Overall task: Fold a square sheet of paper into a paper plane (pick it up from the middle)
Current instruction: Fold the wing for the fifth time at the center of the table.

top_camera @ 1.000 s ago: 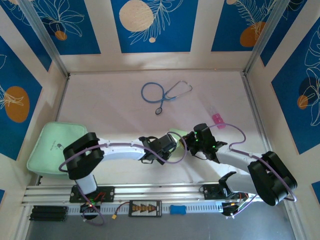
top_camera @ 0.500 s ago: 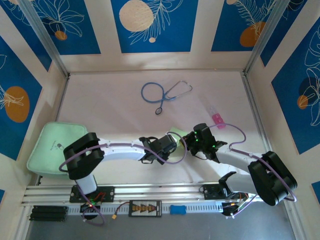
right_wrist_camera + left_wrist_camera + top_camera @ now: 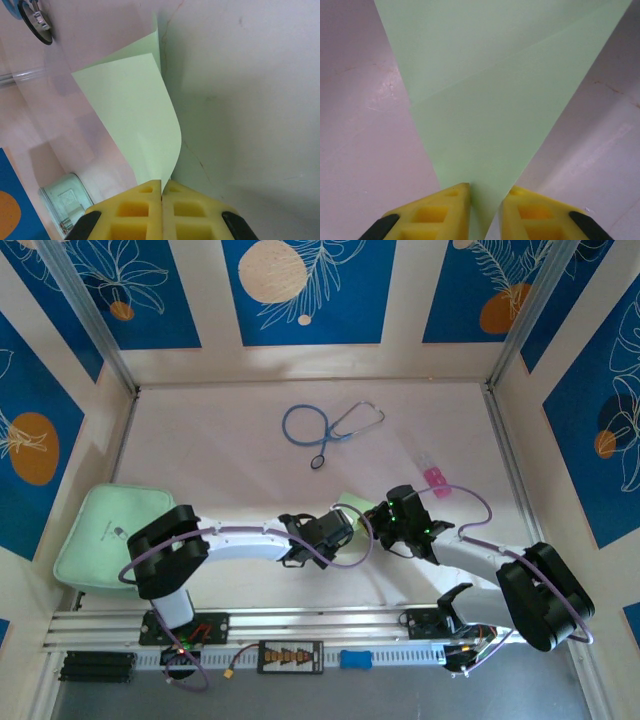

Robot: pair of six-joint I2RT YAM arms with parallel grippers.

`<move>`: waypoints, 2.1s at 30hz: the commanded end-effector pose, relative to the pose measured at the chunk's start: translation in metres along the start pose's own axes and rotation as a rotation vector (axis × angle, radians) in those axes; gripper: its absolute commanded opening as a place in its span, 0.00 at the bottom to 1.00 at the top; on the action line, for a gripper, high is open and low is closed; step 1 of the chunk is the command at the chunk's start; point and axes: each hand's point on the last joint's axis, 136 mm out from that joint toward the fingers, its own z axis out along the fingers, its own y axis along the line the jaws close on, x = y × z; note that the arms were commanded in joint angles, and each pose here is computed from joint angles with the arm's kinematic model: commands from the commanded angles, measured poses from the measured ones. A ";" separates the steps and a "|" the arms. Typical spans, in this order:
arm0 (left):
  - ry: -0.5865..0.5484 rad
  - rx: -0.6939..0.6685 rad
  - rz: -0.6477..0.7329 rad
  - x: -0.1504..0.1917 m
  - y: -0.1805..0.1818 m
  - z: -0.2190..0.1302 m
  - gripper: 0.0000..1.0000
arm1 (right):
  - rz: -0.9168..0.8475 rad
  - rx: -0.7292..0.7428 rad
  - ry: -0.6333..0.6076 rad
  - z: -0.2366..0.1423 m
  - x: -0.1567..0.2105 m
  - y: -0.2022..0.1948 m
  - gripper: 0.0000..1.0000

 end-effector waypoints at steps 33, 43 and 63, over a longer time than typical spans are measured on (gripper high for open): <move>-0.007 -0.002 -0.017 -0.004 -0.003 0.002 0.10 | -0.123 0.032 0.001 -0.013 0.000 0.006 0.26; 0.037 0.011 -0.042 0.002 -0.005 0.014 0.10 | -0.190 0.105 -0.076 -0.048 -0.012 -0.014 0.42; -0.025 0.373 -0.252 -0.008 -0.005 -0.003 0.04 | -0.448 -0.040 -0.007 -0.041 0.015 0.010 0.42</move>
